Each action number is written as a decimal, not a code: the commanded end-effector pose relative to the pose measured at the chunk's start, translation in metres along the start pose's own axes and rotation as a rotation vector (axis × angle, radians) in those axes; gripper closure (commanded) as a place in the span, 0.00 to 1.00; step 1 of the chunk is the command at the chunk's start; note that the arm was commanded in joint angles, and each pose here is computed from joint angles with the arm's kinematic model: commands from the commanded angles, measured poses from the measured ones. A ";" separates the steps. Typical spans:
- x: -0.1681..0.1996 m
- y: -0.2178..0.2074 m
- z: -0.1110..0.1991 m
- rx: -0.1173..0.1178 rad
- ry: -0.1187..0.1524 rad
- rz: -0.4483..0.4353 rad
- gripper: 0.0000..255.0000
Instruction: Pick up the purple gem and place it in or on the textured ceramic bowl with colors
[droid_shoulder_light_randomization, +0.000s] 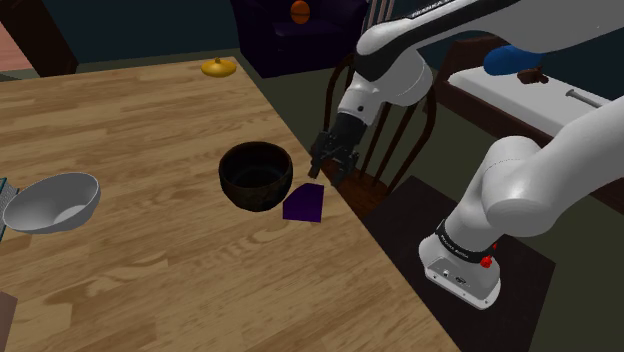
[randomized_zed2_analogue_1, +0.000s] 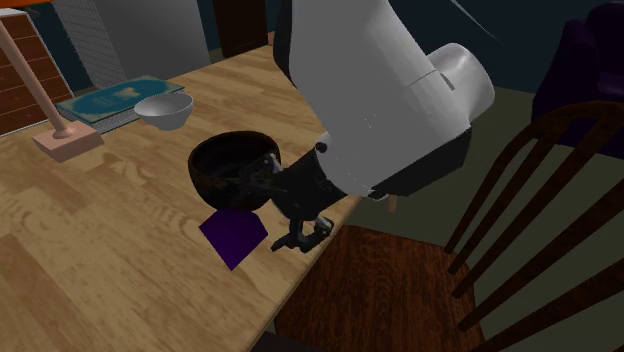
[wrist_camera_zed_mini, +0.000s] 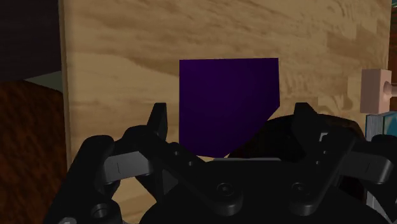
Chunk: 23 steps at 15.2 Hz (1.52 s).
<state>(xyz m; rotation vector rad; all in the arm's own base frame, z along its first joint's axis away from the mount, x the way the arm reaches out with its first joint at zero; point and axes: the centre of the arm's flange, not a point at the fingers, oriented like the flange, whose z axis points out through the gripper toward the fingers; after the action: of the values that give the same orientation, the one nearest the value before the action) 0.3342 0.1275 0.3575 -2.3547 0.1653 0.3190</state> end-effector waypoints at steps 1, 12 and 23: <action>-0.001 0.001 0.002 0.007 -0.020 -0.005 0.00; 0.013 -0.014 0.037 -0.066 0.131 0.445 0.00; 0.012 -0.014 0.036 -0.066 0.131 0.446 1.00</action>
<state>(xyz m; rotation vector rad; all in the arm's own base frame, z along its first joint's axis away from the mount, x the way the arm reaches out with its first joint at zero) 0.3463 0.1624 0.3477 -2.3738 0.7528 0.3568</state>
